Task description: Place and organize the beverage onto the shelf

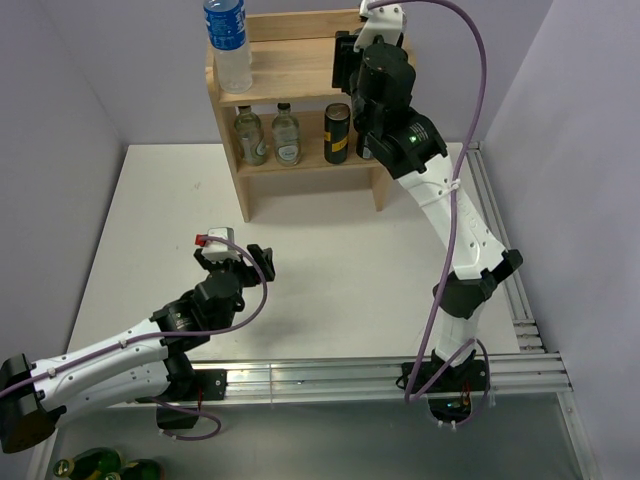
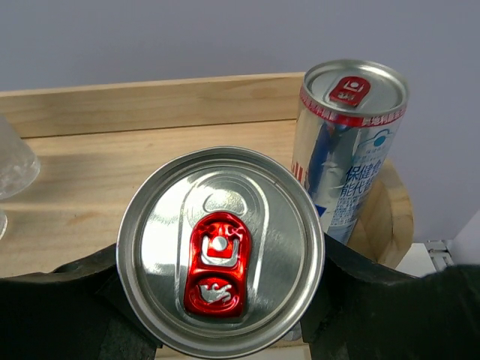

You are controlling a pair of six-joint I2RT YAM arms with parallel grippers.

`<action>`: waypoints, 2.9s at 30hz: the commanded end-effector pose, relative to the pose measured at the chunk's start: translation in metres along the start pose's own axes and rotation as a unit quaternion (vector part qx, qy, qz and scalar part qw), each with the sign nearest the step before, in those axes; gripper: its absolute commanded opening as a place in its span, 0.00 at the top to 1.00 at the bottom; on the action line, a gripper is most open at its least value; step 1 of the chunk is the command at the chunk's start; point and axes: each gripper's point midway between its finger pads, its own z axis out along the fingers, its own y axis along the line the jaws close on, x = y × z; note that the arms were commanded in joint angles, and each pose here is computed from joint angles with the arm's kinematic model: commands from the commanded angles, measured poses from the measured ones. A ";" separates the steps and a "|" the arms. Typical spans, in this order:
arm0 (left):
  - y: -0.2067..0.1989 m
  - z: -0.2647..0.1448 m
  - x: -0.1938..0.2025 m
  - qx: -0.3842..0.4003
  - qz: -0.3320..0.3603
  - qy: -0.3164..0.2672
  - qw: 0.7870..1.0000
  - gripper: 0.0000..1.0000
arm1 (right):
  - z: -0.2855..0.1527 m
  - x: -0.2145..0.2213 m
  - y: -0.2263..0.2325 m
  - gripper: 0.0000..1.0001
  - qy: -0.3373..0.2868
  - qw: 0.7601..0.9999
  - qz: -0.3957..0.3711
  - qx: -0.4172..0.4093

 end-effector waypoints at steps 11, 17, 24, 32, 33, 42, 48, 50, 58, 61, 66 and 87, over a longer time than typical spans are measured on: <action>-0.003 -0.002 -0.006 0.007 -0.011 -0.005 1.000 0.05 | 0.005 -0.033 -0.004 1.00 -0.053 0.998 0.046 -0.009; -0.002 -0.003 -0.007 0.007 -0.013 -0.006 1.000 0.05 | 0.015 -0.020 -0.002 1.00 -0.042 0.998 0.044 -0.006; -0.002 -0.003 -0.006 0.008 -0.013 -0.005 1.000 0.05 | 0.024 -0.006 -0.002 1.00 -0.030 0.999 0.042 -0.004; -0.002 -0.003 -0.007 0.008 -0.015 -0.007 1.000 0.05 | 0.032 0.007 0.001 0.68 -0.018 0.999 0.042 -0.006; -0.002 -0.004 -0.007 0.009 -0.015 -0.006 1.000 0.05 | 0.033 0.008 0.003 0.63 -0.017 0.999 0.042 -0.009; -0.002 -0.004 -0.008 0.009 -0.016 -0.007 1.000 0.05 | 0.044 0.026 0.012 0.39 -0.002 0.999 0.034 -0.016; -0.001 -0.005 -0.008 0.010 -0.018 -0.008 1.000 0.05 | 0.049 0.035 0.016 0.36 0.004 0.999 0.030 -0.019; -0.001 -0.005 -0.008 0.011 -0.019 -0.009 1.000 0.05 | 0.051 0.037 0.017 0.34 0.006 0.999 0.029 -0.018; -0.001 -0.005 -0.008 0.012 -0.019 -0.009 1.000 0.05 | 0.055 0.041 0.017 0.11 0.008 0.999 0.043 -0.014; -0.001 -0.005 -0.008 0.012 -0.019 -0.009 1.000 0.05 | 0.056 0.043 0.017 0.11 0.009 0.999 0.042 -0.014; -0.001 -0.006 -0.008 0.012 -0.019 -0.008 1.000 0.05 | 0.057 0.045 0.017 0.11 0.011 0.999 0.042 -0.011; 0.000 -0.005 -0.008 0.009 -0.020 -0.009 1.000 0.05 | 0.051 0.057 0.015 0.12 0.024 0.998 0.050 -0.012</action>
